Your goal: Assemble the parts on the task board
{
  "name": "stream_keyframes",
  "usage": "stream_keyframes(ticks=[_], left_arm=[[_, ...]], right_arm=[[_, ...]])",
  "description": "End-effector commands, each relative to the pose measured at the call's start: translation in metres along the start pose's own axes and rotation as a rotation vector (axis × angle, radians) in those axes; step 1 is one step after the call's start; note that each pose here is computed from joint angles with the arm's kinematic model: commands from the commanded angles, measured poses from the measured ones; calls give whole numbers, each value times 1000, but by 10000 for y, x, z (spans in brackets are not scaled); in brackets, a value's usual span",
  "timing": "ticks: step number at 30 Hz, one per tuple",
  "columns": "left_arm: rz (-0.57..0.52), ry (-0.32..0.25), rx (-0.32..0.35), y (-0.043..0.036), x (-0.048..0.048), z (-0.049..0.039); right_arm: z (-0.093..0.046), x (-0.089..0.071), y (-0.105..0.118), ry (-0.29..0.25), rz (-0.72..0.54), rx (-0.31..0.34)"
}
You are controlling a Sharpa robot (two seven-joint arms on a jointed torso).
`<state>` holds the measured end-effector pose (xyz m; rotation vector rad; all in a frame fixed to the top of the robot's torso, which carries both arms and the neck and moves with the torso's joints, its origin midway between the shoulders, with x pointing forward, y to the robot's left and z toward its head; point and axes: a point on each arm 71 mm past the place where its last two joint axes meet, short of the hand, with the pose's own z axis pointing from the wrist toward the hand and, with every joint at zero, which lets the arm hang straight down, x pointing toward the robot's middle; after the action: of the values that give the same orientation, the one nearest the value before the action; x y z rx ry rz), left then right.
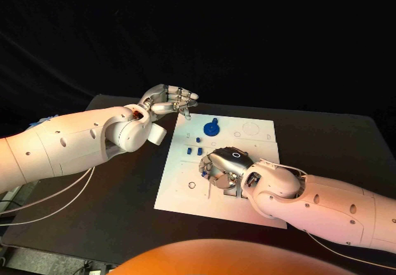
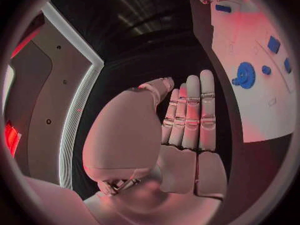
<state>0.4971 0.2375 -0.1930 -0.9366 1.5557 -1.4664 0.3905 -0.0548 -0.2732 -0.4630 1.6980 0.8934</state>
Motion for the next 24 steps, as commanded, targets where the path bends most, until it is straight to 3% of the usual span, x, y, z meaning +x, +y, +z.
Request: stream_keyframes(ticks=[1, 8, 17, 24], left_arm=[[-11, 17, 1, -10, 23, 5], [-10, 17, -1, -9, 20, 5], [-12, 21, -7, -5, 19, 4], [-12, 22, -9, -2, 8, -1]], right_arm=[[-5, 54, 18, 49, -23, -3], [-1, 53, 15, 43, -21, -2], [-40, -17, -50, -48, 4, 33], [-182, -129, -150, -110, 56, 72]])
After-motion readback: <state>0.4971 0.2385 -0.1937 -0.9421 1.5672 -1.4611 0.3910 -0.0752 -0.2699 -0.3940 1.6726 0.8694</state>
